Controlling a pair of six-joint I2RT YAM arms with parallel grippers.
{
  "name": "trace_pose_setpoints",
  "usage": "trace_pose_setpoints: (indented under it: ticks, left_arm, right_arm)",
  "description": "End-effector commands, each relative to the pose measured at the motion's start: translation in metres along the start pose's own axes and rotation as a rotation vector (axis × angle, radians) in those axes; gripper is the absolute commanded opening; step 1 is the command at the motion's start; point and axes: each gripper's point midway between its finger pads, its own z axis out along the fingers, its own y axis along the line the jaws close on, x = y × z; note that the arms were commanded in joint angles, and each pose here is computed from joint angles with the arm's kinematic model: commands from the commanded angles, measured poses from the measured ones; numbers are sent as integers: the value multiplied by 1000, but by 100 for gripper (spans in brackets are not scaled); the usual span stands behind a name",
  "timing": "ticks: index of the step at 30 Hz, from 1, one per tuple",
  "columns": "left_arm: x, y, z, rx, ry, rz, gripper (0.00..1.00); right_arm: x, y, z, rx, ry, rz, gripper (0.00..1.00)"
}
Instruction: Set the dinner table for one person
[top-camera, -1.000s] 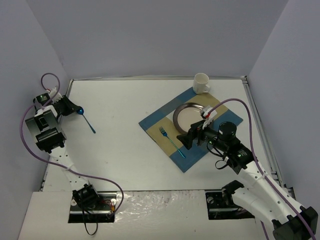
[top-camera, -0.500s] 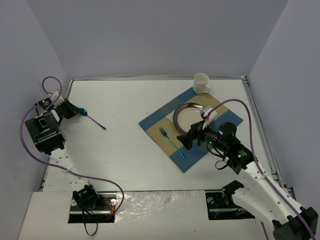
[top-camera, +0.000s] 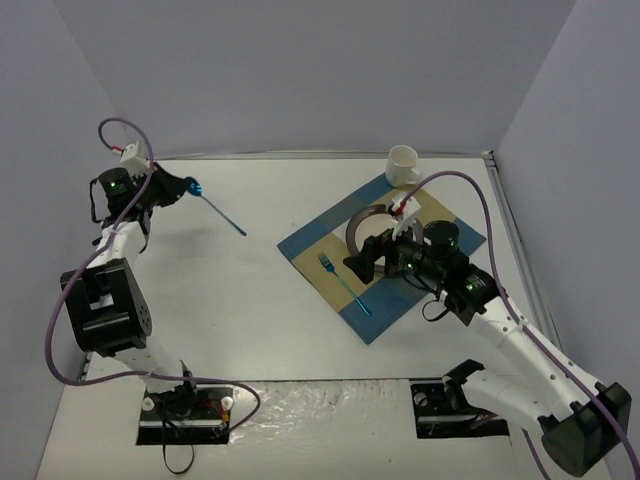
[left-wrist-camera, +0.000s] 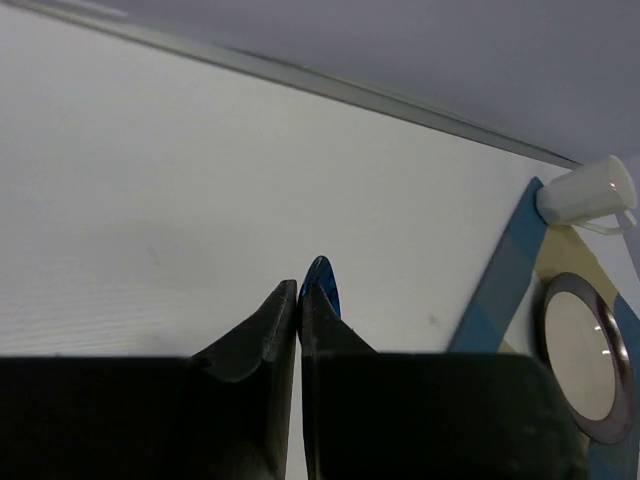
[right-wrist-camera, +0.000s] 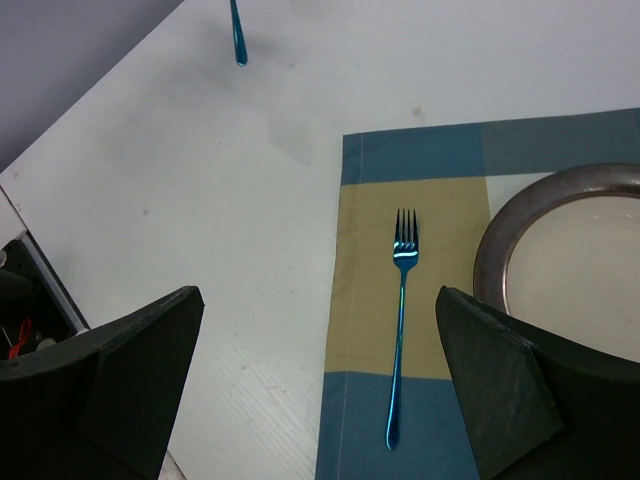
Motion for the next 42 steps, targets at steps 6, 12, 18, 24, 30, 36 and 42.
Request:
trace_pose_setpoints:
  ticks: [6, 12, 18, 24, 30, 36, 42]
  left_arm:
    - [-12, -164, -36, 142, -154, 147, 0]
    - [11, -220, -56, 232, -145, 177, 0]
    - [38, -247, -69, 261, -122, 236, 0]
    - [43, -253, -69, 284, -110, 232, 0]
    - [41, -256, -70, 297, -116, 232, 0]
    - [43, -254, -69, 296, -113, 251, 0]
    - [42, -253, -68, 290, -117, 266, 0]
  right_arm:
    - [-54, 35, 50, -35, -5, -55, 90]
    - [-61, 56, 88, -34, 26, -94, 81]
    - [-74, 65, 122, -19, 26, -108, 66]
    - [-82, 65, 144, -7, 21, -121, 58]
    - [-87, 66, 156, -7, 20, -132, 47]
    - [-81, 75, 163, -38, 38, -132, 38]
    - [-74, 77, 166, -49, 61, -136, 36]
